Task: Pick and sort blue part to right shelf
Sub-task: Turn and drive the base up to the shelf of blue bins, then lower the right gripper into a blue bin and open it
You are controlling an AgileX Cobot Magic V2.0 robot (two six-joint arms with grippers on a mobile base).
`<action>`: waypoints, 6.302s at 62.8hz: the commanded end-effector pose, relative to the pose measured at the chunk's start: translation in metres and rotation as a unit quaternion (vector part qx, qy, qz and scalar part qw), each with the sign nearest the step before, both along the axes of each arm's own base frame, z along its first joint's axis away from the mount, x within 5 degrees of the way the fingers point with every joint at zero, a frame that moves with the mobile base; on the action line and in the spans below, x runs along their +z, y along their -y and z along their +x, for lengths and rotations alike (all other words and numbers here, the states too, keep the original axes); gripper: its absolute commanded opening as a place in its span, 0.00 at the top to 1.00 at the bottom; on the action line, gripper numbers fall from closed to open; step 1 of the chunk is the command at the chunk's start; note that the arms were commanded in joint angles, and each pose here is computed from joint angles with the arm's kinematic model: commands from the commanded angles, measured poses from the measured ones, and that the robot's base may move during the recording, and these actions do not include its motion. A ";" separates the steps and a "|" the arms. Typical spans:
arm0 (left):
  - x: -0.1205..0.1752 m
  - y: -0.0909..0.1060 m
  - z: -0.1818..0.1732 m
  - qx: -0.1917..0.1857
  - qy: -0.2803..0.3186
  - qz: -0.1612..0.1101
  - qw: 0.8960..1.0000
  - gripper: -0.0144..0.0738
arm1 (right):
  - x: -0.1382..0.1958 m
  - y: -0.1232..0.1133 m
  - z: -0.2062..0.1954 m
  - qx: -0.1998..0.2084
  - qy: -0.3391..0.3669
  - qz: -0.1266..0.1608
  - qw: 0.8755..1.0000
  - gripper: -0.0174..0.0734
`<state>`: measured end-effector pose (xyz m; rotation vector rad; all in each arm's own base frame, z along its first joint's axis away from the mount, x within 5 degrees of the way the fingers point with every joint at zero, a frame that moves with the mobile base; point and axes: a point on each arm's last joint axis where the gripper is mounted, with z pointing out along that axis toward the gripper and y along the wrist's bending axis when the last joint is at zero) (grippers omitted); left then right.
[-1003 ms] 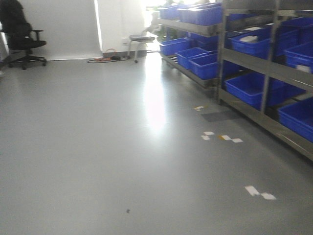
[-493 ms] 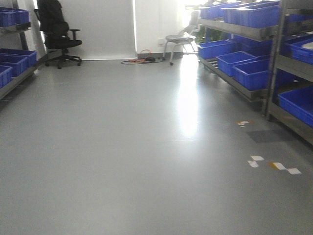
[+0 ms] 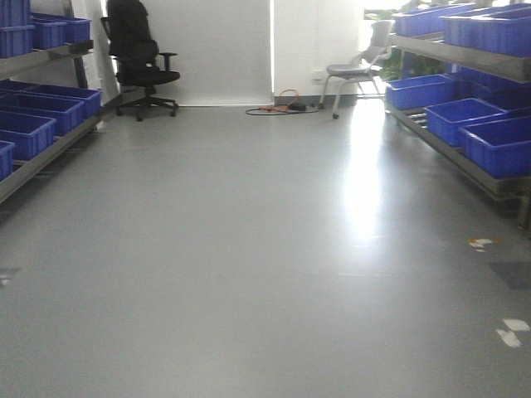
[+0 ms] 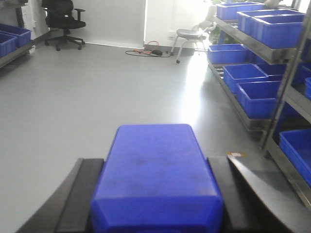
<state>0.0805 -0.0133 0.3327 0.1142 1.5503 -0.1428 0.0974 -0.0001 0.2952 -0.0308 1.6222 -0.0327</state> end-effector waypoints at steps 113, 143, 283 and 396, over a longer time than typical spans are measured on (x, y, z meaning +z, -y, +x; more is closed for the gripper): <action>0.017 0.000 -0.001 -0.002 0.055 -0.010 0.998 0.50 | 0.018 -0.001 0.000 0.005 0.057 -0.009 0.998 0.38; 0.017 0.000 -0.001 -0.002 0.055 -0.010 0.998 0.50 | 0.018 -0.001 0.000 0.005 0.057 -0.009 0.998 0.38; 0.017 0.000 -0.001 -0.002 0.055 -0.010 0.998 0.50 | 0.018 -0.001 0.000 0.005 0.057 -0.009 0.998 0.38; 0.015 0.058 0.164 -0.058 -0.048 0.010 0.997 0.40 | 0.035 -0.041 0.142 0.094 -0.022 0.024 0.995 0.37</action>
